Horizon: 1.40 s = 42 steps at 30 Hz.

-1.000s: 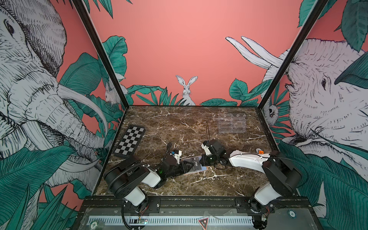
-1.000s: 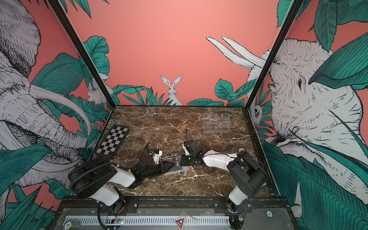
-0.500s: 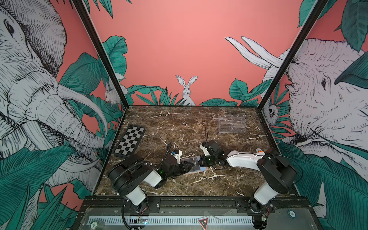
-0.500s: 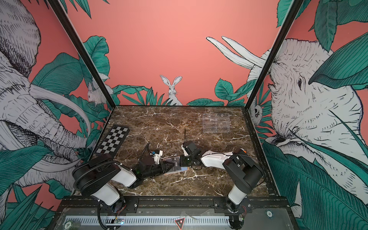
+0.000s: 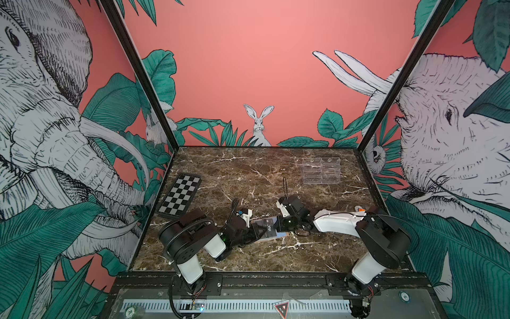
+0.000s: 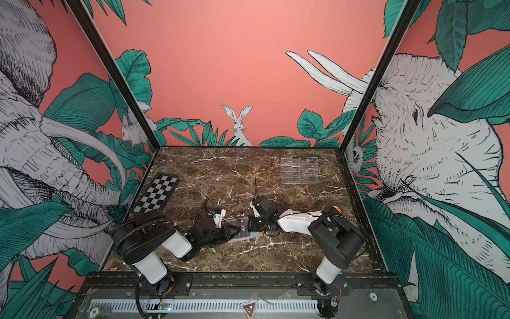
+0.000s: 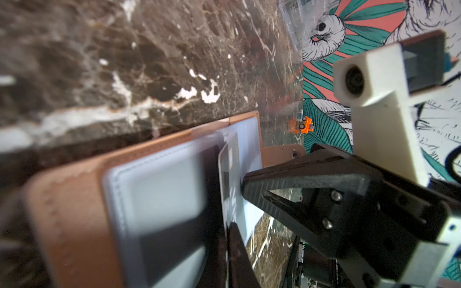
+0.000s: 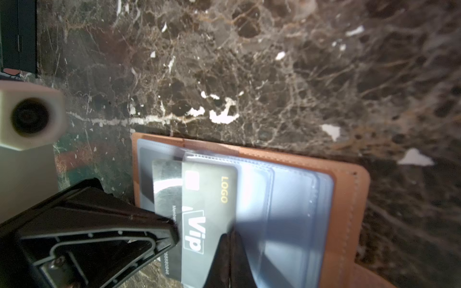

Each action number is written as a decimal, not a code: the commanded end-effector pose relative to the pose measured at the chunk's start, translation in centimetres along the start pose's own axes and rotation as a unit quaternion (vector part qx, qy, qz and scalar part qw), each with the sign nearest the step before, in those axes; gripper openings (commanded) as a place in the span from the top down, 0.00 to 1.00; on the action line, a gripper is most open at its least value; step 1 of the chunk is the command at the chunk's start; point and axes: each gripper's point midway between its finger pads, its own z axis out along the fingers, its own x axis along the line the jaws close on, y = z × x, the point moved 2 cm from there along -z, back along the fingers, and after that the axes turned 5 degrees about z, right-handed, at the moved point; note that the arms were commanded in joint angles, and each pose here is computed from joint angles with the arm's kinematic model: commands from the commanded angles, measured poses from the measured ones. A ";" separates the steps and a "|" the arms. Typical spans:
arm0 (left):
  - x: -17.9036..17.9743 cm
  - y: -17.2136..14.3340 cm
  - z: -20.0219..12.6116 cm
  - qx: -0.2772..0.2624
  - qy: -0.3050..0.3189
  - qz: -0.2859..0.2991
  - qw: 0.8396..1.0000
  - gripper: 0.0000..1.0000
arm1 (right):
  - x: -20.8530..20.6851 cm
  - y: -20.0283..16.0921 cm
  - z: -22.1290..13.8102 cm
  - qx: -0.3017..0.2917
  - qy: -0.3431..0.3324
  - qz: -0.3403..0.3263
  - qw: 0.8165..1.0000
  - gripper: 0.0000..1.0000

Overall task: Take the credit cards out of the card holder
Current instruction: Take out the credit card from the card slot, then pick up the storage box from the top-right of the table.

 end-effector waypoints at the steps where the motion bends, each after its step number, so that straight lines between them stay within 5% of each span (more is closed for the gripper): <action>1: 2.7 -1.3 -0.5 0.018 0.052 -0.015 0.998 1.00 | -0.4 -0.7 0.4 0.012 -0.006 0.001 1.000 1.00; 10: 3.2 -1.0 -2.9 0.011 0.102 -0.010 0.995 1.00 | -0.5 -0.4 -0.5 0.013 -0.021 -0.004 1.000 0.99; 20: -0.3 2.3 -6.7 -0.037 0.102 0.022 0.994 1.00 | 1.6 1.9 -3.2 -0.003 0.015 0.002 1.000 0.92; 23: -2.1 4.0 -7.4 -0.068 0.069 0.019 0.995 1.00 | 3.7 3.6 -5.0 -0.021 0.075 0.013 0.997 0.78; 27: -5.6 6.4 -8.2 -0.104 0.022 0.036 0.994 1.00 | 4.7 6.1 -8.6 -0.068 0.096 0.023 0.993 0.32; 30: -7.2 8.7 -8.8 -0.141 -0.010 0.029 0.990 1.00 | 3.9 7.7 -11.2 -0.103 0.076 0.029 0.991 0.11; 42: -13.3 14.2 -9.0 -0.212 -0.140 0.044 0.966 1.00 | -4.0 12.8 -16.6 -0.121 -0.059 0.059 0.989 0.04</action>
